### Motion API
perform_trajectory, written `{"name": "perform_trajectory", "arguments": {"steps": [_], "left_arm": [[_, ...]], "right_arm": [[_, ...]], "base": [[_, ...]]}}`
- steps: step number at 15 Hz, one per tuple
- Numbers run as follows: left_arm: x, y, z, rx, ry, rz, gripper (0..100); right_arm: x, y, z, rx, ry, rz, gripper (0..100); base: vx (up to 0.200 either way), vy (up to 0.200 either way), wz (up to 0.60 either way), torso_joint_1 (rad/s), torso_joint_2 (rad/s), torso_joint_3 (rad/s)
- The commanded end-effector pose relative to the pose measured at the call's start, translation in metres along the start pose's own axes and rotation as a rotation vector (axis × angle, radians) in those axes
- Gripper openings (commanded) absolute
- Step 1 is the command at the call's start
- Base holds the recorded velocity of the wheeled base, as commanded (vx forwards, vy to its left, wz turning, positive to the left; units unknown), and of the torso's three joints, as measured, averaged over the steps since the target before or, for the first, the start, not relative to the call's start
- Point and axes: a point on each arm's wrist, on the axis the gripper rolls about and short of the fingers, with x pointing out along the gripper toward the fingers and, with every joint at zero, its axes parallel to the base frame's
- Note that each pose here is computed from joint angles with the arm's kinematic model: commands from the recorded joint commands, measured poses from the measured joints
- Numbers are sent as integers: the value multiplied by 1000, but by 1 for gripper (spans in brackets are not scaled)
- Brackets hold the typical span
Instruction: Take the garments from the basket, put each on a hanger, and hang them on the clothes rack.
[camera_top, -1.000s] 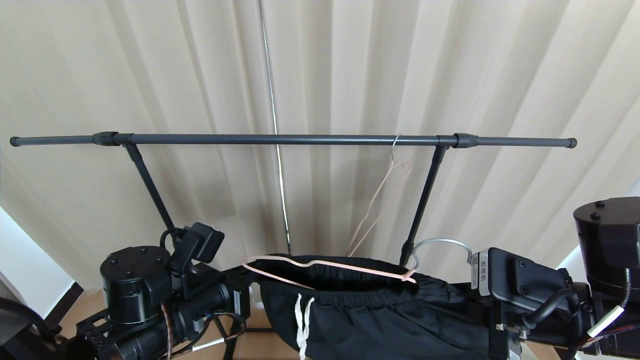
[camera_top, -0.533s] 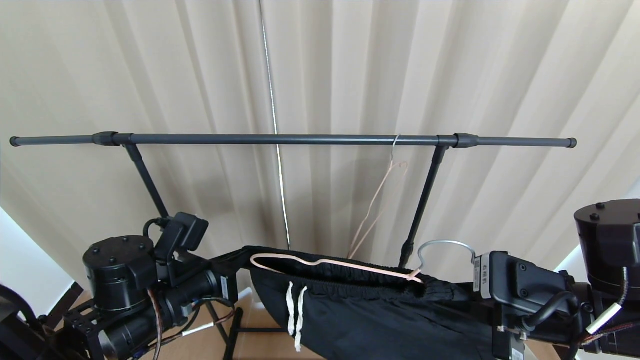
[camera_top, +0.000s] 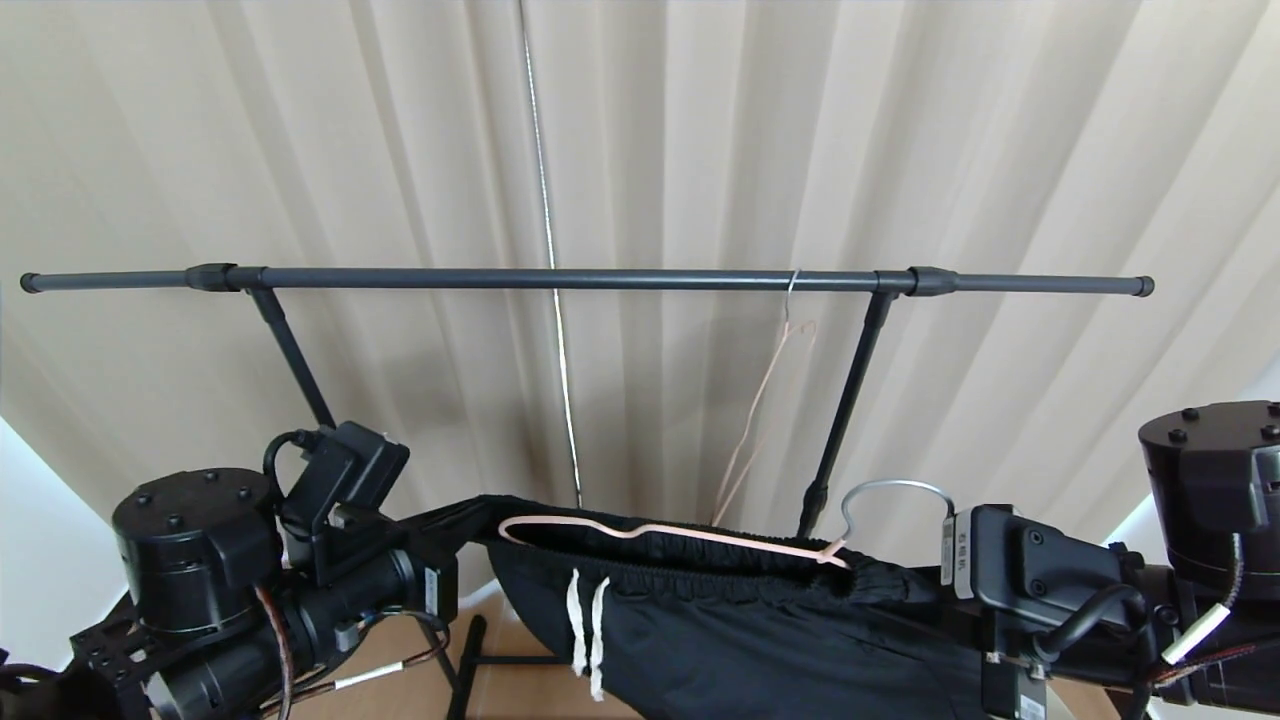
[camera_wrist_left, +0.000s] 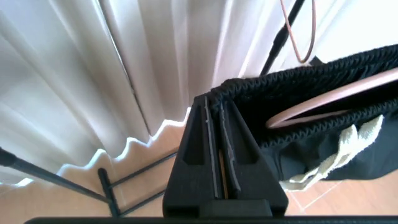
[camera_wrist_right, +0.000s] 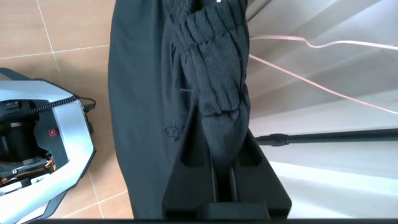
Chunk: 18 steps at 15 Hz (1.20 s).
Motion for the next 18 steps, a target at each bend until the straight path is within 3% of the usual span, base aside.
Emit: {"name": "perform_trajectory", "arguments": {"steps": [1, 2, 4, 7, 13, 16, 18], "left_arm": [[-9, 0, 27, 40, 14, 3, 0], [-11, 0, 33, 58, 41, 9, 0], [-17, 2, 65, 78, 141, 41, 0], [-15, 1, 88, 88, 214, 71, 0], [-17, -1, 120, 156, 259, 149, 0], [-22, -14, 142, 207, 261, 126, 0], [-23, -28, 154, 240, 298, 98, 0]], "right_arm": [[6, -1, -1, 5, 16, 9, 0], [7, 0, -1, 5, 17, 12, 0], [11, -1, -3, 9, 32, 23, 0], [17, 0, -6, 10, 51, 37, 0], [23, 1, -8, 7, 71, 54, 0], [34, 0, -12, 10, 126, 36, 0], [37, -1, -12, 9, 138, 32, 0]], "base": [[0, 0, 0, 0, 0, 0], [0, 0, 0, 0, 0, 0], [0, 0, 0, 0, 0, 0], [0, 0, 0, 0, 0, 0], [0, 0, 0, 0, 0, 0], [0, 0, 0, 0, 0, 0], [0, 0, 0, 0, 0, 0]]}}
